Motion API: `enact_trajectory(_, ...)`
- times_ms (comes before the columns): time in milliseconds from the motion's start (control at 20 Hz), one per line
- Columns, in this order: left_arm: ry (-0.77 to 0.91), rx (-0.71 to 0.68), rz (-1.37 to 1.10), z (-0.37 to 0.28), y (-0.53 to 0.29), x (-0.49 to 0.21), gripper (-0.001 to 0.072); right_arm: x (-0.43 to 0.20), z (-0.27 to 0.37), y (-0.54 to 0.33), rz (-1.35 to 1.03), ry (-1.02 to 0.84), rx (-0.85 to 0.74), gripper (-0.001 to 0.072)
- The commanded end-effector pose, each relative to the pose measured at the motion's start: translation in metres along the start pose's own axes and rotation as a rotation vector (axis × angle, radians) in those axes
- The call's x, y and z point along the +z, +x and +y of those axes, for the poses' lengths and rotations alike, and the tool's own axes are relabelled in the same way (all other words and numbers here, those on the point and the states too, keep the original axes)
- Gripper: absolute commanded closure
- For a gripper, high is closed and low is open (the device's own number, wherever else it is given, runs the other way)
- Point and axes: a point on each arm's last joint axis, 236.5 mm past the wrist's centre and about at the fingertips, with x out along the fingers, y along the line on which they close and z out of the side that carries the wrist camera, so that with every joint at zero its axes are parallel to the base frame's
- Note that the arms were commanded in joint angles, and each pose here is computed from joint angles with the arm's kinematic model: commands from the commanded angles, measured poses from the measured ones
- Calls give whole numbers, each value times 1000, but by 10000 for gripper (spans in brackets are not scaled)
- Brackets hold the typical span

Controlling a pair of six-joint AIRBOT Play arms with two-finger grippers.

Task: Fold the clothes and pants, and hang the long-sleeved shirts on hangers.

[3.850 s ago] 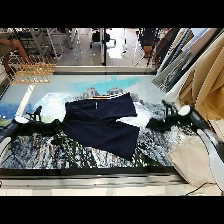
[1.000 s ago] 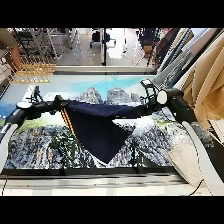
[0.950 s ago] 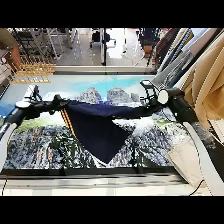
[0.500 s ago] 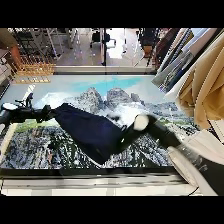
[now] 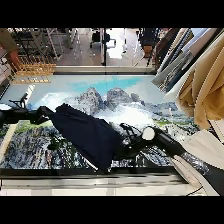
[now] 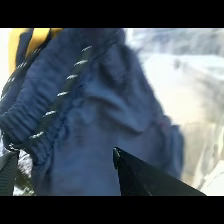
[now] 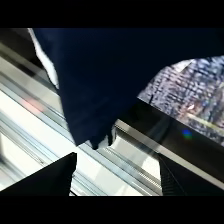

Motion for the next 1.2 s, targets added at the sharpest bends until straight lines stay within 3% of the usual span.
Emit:
enact_trajectory(0, 21, -140, -138, -42, -41, 28, 110, 20, -20, 9, -163, 276, 153, 82)
enact_trajectory(250, 143, -277, -226, -112, -73, 34, 126, 47, -29, 38, -236, 377, 246, 79)
enact_trajectory(350, 173, -304, -196, -131, -72, 23, 126, 55, -29, 52, -202, 363, 238, 90)
enact_trajectory(450, 195, -328, -142, -143, -62, 9, 126, 71, -23, 61, -179, 326, 238, 146)
enact_trajectory(600, 230, -358, -75, -165, -48, -11, 126, 114, -6, 62, -196, 247, 267, 152)
enact_trajectory(650, 244, -368, -51, -172, -43, -18, 126, 121, -4, 64, -176, 208, 263, 270)
enact_trajectory(700, 257, -376, -32, -180, -38, -24, 126, 123, -9, 67, -152, 158, 225, 453)
enact_trajectory(750, 272, -380, -13, -187, -32, -31, 127, 123, -14, 68, -140, 126, 187, 582)
enact_trajectory(800, 291, -370, 9, -190, -26, -39, 156, 120, -24, 65, -126, 84, 136, 660)
enact_trajectory(900, 351, -300, 75, -184, -8, -57, 402, 103, -54, 50, -62, 22, 9, 697)
enact_trajectory(950, 391, -241, 121, -175, 4, -69, 484, 94, -79, 34, -33, 8, -96, 697)
enact_trajectory(1050, 459, -121, 220, -153, 28, -92, 569, 81, -137, -22, -17, -1, -367, 698)
enact_trajectory(1100, 494, -71, 270, -142, 40, -103, 635, 77, -155, -53, -32, 8, -463, 698)
enact_trajectory(1150, 519, -32, 317, -131, 56, -113, 647, 72, -163, -83, -54, 12, -512, 698)
